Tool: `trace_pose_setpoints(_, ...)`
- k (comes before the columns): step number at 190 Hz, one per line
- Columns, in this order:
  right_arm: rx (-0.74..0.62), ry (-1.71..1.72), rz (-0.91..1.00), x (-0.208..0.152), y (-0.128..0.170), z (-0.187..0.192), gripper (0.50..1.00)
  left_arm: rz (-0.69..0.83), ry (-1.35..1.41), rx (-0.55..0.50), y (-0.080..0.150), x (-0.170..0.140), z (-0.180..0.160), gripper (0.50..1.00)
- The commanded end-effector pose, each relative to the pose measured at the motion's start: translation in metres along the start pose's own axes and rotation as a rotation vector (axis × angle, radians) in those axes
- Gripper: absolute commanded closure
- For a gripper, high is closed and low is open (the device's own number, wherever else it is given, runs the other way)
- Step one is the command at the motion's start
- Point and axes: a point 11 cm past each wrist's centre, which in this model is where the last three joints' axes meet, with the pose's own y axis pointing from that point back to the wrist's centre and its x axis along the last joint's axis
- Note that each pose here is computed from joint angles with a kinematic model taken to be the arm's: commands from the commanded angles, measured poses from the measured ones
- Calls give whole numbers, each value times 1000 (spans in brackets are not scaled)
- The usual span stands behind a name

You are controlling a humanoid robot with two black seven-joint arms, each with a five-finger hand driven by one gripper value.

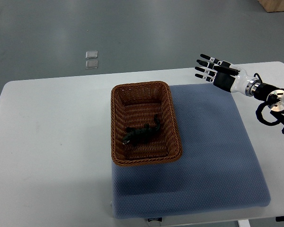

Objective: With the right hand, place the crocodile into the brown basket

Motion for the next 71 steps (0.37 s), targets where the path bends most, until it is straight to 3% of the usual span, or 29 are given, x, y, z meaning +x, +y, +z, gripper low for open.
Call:
trace_pose_setpoints(1,5,7,-11,-1,0,-2,560,0,0,0,0,0,0,500)
trace_pose_setpoints(71,7,11,-12,-2,0,-3,562,0,0,0,0,0,0,500)
